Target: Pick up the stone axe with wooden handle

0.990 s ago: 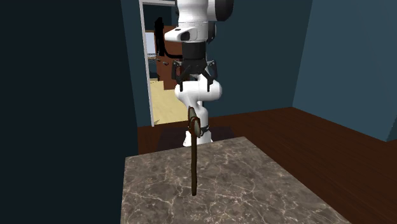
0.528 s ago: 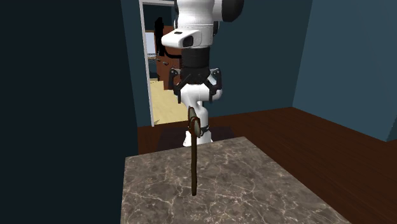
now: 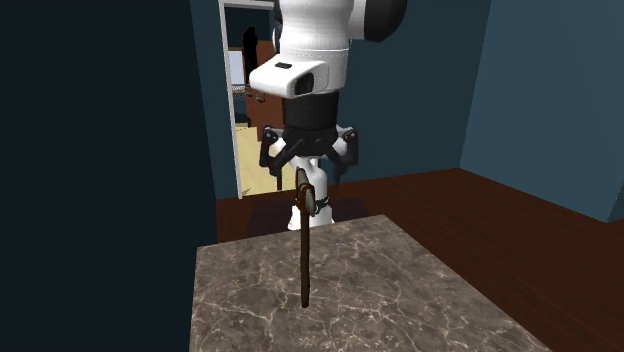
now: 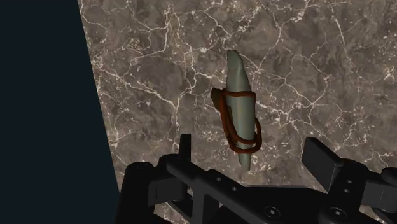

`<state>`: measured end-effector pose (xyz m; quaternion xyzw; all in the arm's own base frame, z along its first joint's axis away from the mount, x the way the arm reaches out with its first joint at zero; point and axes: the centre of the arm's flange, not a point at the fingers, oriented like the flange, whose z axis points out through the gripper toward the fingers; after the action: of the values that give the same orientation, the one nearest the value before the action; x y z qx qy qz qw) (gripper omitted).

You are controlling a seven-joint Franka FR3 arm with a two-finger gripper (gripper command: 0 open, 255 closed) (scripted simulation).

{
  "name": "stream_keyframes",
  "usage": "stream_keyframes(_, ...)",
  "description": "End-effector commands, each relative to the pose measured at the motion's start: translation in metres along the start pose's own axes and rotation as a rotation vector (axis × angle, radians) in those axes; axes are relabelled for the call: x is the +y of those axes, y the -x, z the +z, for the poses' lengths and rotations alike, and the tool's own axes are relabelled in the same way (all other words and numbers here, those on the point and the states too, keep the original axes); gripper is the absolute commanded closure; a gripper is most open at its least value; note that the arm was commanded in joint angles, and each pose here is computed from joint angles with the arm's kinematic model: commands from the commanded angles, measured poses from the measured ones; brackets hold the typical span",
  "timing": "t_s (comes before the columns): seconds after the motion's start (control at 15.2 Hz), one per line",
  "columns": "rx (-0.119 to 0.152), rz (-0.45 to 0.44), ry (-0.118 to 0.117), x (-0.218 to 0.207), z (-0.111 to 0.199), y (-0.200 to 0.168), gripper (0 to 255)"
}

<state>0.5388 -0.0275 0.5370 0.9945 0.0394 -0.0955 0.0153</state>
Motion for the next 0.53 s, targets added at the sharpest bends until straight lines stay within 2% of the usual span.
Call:
stream_keyframes(0.0, -0.001, -0.003, 0.001, -0.002, 0.01, -0.007, 0)
stream_keyframes(0.4, -0.001, -0.003, 0.001, -0.002, 0.034, -0.011, 0)
stream_keyframes(0.46, -0.001, -0.003, 0.001, -0.002, 0.033, -0.011, 255)
